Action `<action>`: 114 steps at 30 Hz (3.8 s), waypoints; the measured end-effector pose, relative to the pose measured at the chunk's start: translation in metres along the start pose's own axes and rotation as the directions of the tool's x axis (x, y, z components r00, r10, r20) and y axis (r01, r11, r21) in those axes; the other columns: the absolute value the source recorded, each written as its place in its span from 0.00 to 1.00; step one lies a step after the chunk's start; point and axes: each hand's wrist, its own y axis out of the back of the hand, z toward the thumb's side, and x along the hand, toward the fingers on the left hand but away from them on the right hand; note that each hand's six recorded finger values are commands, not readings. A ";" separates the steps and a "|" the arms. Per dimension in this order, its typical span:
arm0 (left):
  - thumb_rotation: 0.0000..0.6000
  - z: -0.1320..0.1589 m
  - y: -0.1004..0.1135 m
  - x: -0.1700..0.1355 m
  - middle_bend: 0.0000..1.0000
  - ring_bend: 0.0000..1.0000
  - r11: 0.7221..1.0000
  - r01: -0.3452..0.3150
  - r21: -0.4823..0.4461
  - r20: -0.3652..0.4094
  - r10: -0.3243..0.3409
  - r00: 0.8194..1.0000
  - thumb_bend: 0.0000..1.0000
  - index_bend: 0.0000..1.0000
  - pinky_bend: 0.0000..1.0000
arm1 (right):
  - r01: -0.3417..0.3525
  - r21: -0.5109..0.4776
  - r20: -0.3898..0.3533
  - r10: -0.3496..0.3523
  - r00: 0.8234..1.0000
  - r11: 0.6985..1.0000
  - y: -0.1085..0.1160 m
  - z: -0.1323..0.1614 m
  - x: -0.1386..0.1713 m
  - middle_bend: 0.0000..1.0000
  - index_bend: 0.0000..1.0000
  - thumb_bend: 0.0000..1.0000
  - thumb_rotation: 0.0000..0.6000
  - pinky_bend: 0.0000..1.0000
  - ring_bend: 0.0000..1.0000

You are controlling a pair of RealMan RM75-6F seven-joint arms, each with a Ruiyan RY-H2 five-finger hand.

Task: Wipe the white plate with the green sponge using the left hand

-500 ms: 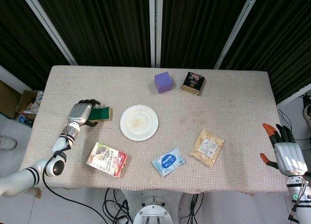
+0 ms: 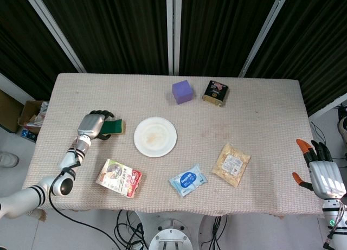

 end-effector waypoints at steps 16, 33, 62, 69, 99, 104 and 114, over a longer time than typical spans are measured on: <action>1.00 -0.012 0.002 0.011 0.37 0.31 0.998 0.027 0.055 -0.032 -0.025 0.999 0.32 0.43 0.28 | -0.003 0.004 0.012 0.003 1.000 1.000 -0.002 -0.002 0.003 0.13 0.02 0.15 1.00 0.00 0.02; 1.00 0.053 0.029 -0.001 0.64 0.58 0.922 -0.093 0.376 0.171 0.030 0.985 0.32 0.60 0.59 | -0.007 0.012 -0.002 0.007 1.000 1.000 -0.004 0.003 0.000 0.13 0.04 0.15 1.00 0.00 0.02; 1.00 0.189 -0.006 0.022 0.65 0.58 0.662 -0.031 0.749 0.211 -0.194 0.958 0.41 0.60 0.62 | -0.013 0.015 0.016 0.013 1.000 1.000 -0.004 0.000 0.002 0.13 0.05 0.15 1.00 0.00 0.02; 1.00 0.207 0.009 0.010 0.65 0.58 0.660 -0.079 0.747 0.254 -0.174 0.951 0.42 0.60 0.62 | -0.020 0.012 0.014 0.020 1.000 1.000 -0.007 0.001 0.003 0.14 0.05 0.15 1.00 0.00 0.02; 1.00 0.191 -0.003 0.033 0.66 0.58 0.626 -0.009 0.780 0.158 -0.183 0.970 0.42 0.61 0.62 | -0.018 -0.011 0.016 0.018 1.000 1.000 -0.008 -0.004 0.006 0.14 0.06 0.15 1.00 0.00 0.02; 1.00 0.176 -0.008 0.039 0.66 0.58 0.581 0.008 0.814 0.112 -0.170 0.979 0.42 0.61 0.62 | -0.017 -0.023 0.009 0.017 1.000 1.000 -0.008 -0.004 0.006 0.14 0.06 0.15 1.00 0.00 0.02; 1.00 0.184 0.014 0.020 0.66 0.58 0.680 -0.036 0.732 0.171 -0.132 0.976 0.42 0.61 0.62 | -0.009 -0.030 0.001 0.009 1.000 1.000 -0.007 -0.004 0.009 0.14 0.06 0.15 1.00 0.00 0.02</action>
